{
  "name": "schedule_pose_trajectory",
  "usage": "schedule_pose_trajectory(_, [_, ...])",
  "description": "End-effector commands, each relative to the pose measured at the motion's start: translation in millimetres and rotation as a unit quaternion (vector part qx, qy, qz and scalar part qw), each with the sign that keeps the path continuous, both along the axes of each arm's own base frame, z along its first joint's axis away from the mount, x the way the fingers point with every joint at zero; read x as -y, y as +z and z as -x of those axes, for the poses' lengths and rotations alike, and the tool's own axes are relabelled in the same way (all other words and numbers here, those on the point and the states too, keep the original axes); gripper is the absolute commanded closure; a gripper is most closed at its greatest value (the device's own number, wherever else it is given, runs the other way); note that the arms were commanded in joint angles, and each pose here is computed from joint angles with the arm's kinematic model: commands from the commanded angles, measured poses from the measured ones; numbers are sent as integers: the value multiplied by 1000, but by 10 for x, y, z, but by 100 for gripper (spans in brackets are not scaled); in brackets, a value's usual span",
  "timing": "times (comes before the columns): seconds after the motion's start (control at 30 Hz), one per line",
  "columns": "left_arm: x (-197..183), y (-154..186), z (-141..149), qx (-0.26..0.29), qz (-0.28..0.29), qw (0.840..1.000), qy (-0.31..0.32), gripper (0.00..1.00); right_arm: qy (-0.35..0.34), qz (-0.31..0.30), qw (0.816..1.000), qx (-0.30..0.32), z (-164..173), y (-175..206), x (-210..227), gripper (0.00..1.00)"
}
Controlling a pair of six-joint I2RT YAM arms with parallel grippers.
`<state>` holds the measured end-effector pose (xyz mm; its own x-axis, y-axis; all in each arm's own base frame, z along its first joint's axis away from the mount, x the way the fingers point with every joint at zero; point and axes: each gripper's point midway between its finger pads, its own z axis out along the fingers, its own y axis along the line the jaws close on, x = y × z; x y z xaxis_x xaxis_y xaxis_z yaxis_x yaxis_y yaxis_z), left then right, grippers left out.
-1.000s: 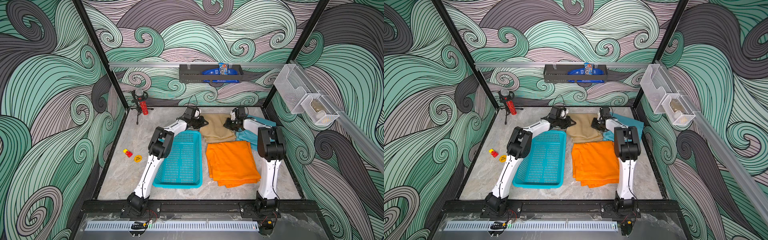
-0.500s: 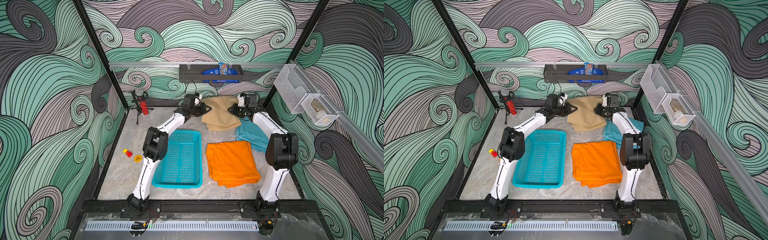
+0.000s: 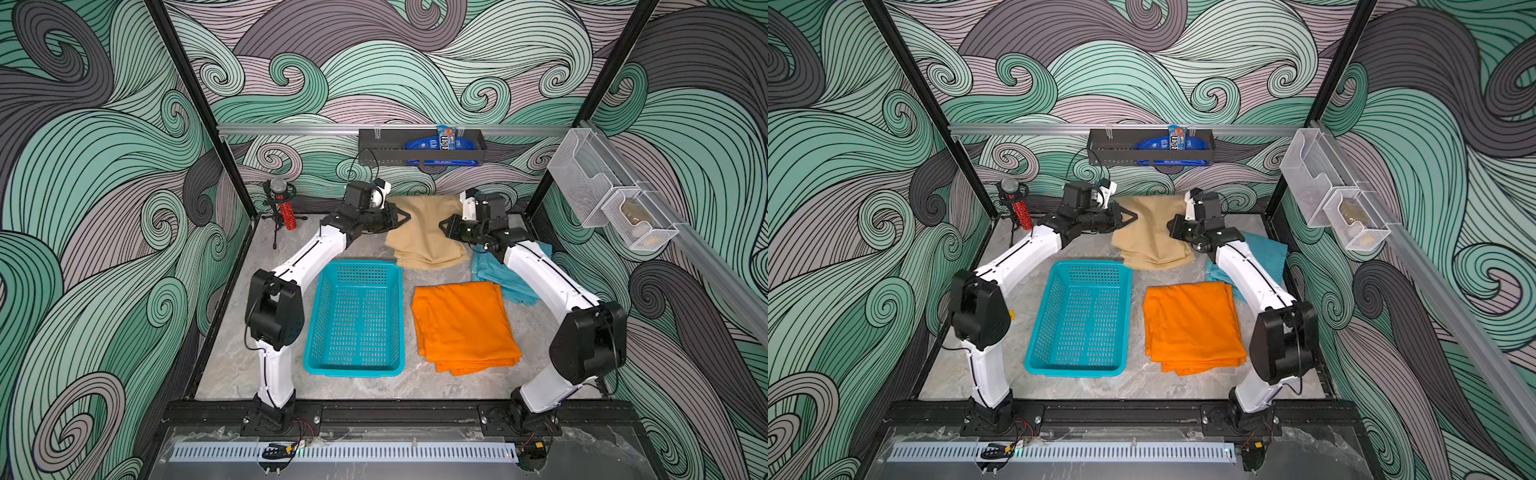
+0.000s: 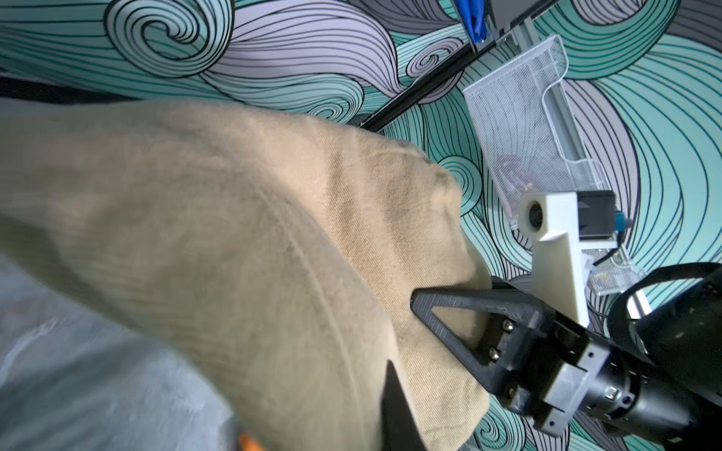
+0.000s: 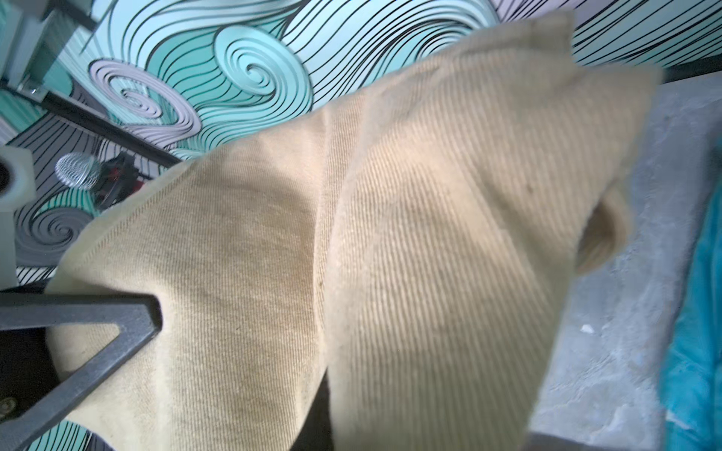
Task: Put the folded long pants in the basket
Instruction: Place the long pant in the basket.
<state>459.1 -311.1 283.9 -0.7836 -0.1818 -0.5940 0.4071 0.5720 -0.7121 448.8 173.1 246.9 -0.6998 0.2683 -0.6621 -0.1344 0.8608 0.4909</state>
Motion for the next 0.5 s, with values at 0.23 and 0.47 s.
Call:
schedule_pose_trajectory(0.23, [-1009, -31, 966, 52, -83, 993, 69, 100, 43, -20, 999, 18, 1059, 105, -1028, 100])
schedule_pose_trajectory(0.47, [-1595, -399, 1326, 27, -145, 982, 115, 100, 58, -34, 998, 14, 1644, -73, -1637, 100])
